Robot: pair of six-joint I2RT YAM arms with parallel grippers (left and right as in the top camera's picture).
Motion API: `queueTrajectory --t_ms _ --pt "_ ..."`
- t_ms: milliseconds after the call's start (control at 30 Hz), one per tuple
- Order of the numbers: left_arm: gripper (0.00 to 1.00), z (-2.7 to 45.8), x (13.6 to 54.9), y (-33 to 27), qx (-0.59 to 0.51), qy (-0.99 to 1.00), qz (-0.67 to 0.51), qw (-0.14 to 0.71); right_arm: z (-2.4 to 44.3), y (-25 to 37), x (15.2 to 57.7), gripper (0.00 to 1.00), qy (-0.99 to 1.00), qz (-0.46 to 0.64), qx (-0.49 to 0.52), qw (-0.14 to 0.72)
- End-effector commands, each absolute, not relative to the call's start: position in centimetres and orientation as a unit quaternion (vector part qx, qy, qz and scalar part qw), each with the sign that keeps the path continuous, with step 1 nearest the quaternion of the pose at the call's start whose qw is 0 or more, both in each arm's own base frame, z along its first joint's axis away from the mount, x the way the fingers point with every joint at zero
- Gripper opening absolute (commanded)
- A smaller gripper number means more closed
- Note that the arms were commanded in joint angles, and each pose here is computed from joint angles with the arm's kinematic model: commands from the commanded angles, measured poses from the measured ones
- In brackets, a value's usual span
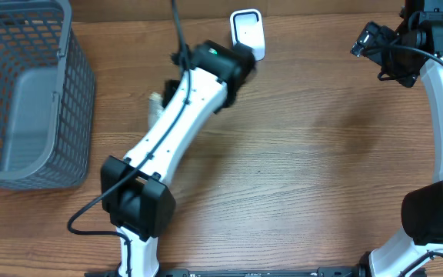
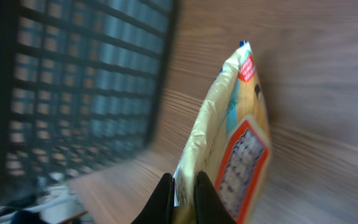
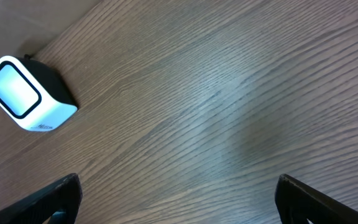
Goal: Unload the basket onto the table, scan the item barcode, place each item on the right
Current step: 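Lift the yellow bag with the left gripper and hold it at the scanner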
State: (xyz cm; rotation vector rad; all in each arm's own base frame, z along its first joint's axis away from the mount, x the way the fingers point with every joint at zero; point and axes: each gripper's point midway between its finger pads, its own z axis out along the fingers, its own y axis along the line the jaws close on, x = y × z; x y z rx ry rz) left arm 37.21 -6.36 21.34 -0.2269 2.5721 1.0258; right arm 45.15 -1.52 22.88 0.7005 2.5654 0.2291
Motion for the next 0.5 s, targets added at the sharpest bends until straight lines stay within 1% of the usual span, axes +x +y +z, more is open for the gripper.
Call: queueTrajectory --t_ms 0,200,367,467 --pt "0.04 23.2 38.3 -3.7 -0.07 0.891 0.404 0.192 23.2 -1.6 45.2 1.0 0.934 0.081 0.254 0.24" --pt "0.04 21.7 37.7 -2.2 -0.094 0.901 0.394 0.157 23.2 -1.6 45.2 1.0 0.934 0.081 0.254 0.24" --pt "0.04 18.7 36.3 -3.2 -0.075 0.913 0.384 0.117 23.2 -1.6 45.2 1.0 0.934 0.081 0.254 0.24" --pt "0.04 16.2 35.9 -5.0 -0.069 0.927 0.353 0.106 23.2 -1.6 45.2 1.0 0.934 0.081 0.254 0.24"
